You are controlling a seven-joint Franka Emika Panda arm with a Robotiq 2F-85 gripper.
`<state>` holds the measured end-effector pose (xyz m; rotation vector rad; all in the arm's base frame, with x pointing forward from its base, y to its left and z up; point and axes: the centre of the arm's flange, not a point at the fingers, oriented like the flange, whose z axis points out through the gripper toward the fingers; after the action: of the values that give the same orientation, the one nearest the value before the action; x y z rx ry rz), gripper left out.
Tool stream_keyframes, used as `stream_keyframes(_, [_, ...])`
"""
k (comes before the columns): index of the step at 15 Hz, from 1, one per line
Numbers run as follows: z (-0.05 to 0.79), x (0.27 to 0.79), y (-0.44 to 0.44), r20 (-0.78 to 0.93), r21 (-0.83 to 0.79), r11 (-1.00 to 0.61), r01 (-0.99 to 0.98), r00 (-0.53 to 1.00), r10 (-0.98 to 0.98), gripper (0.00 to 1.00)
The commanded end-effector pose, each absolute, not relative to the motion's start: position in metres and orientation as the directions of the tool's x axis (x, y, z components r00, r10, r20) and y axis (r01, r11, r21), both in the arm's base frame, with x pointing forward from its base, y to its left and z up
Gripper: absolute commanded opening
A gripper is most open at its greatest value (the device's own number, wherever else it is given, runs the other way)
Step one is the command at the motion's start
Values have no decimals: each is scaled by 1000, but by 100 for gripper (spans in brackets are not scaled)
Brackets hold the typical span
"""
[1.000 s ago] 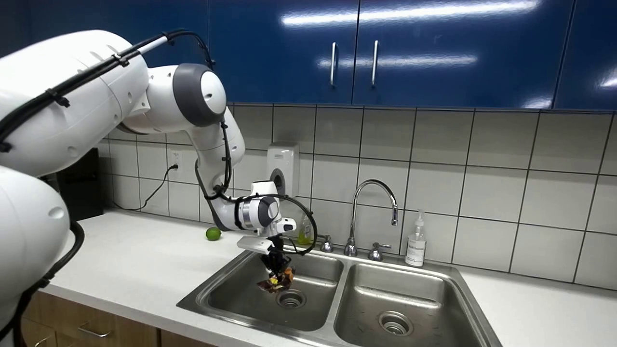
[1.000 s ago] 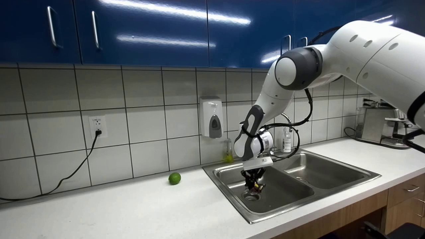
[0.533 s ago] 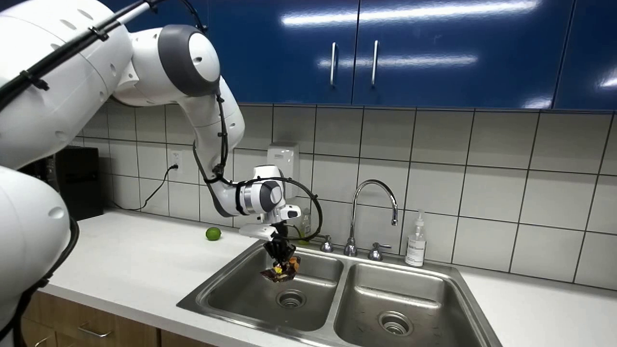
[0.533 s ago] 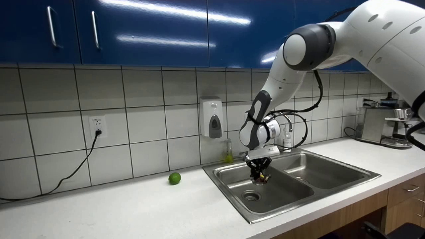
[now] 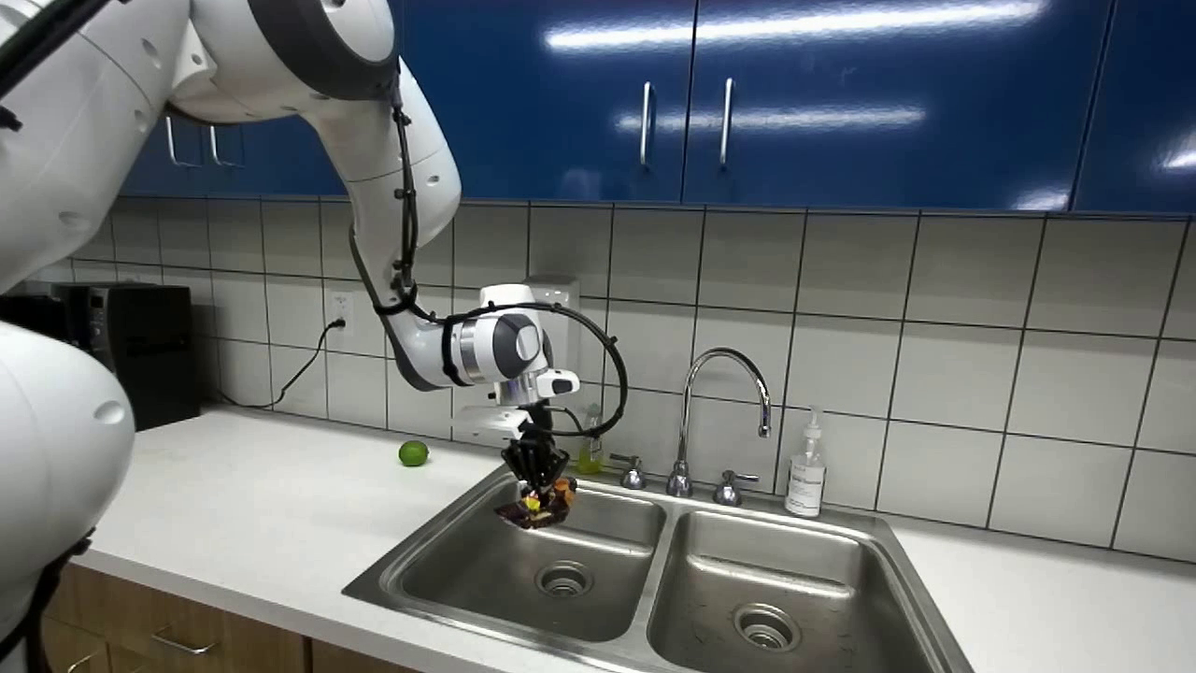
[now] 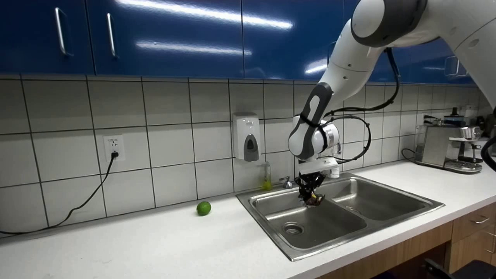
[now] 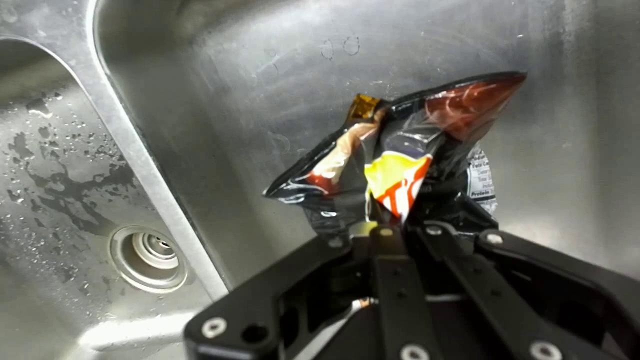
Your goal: Remove the black packet from the sink and put it on the left side of the counter.
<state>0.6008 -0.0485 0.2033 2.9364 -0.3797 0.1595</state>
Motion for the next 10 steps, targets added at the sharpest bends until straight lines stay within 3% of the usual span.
stream_keyframes(1, [235, 567, -18, 134, 149, -975, -168, 980, -148, 1])
stream_keyframes(10, [239, 497, 105, 123, 143, -981, 134, 981, 152, 1])
